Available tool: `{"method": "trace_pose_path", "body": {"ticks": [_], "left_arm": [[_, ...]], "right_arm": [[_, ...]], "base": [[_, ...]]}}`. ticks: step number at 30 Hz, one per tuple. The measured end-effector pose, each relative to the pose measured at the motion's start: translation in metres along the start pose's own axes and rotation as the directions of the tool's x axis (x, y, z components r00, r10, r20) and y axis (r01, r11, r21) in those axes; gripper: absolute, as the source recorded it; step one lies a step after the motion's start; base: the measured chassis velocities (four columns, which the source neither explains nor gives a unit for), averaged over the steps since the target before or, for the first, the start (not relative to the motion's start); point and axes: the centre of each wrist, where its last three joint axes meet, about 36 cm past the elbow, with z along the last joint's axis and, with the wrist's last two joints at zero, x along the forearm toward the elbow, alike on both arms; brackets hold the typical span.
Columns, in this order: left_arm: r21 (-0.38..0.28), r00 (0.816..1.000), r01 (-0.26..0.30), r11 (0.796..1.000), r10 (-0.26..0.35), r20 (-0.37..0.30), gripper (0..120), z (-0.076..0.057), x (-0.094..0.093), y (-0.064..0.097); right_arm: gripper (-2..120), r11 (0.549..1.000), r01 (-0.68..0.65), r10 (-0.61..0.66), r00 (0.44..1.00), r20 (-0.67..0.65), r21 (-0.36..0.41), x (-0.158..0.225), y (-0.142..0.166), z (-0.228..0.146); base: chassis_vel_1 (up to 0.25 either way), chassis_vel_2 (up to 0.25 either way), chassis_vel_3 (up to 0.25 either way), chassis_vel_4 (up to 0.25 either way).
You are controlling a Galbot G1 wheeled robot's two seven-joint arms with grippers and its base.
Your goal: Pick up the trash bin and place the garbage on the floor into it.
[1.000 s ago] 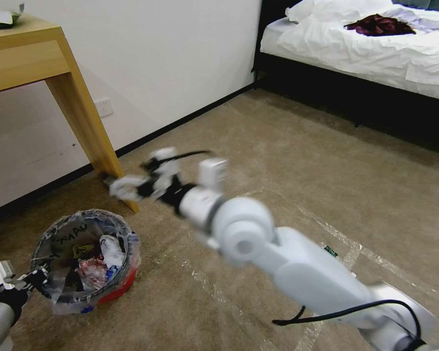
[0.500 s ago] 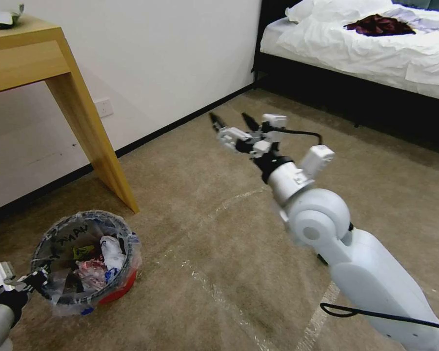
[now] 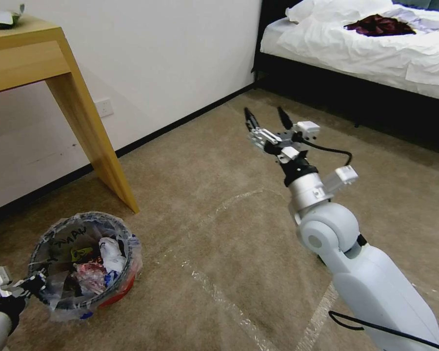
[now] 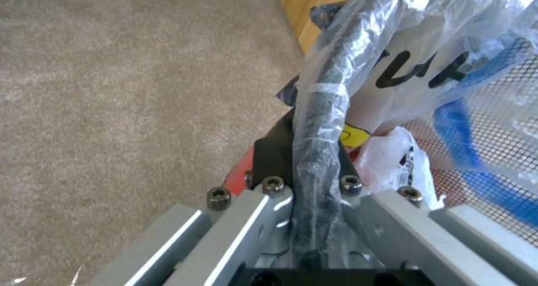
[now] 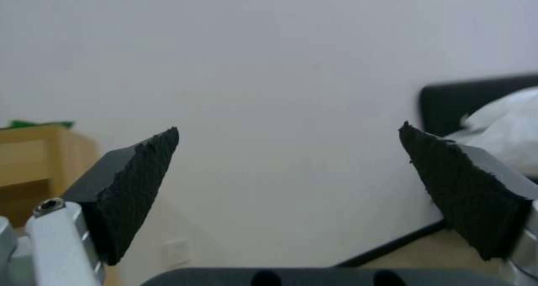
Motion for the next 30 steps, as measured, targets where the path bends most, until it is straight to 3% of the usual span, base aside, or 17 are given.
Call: {"method": "trace_pose_path", "body": {"ticks": [2,14,30], "left_arm": [[0.007,1.0,0.0,1.0,0.0,0.001,0,0.002,0.001,0.0],[0.017,1.0,-0.003,1.0,0.002,0.004,0,0.004,0.002,-0.002],[0.025,1.0,-0.014,1.0,0.014,0.005,0,0.012,-0.003,0.0]], "right_arm": [[100,0.998,-0.036,0.033,0.998,0.058,0.057,0.006,-0.018,0.007],[100,0.97,-0.161,0.139,0.982,0.128,0.181,0.038,-0.086,0.024],[100,0.956,-0.213,0.198,0.976,0.09,0.202,0.065,-0.091,0.057]], "base": [[0.0,0.0,0.0,0.0],[0.0,0.0,0.0,0.0],[0.0,0.0,0.0,0.0]]}}
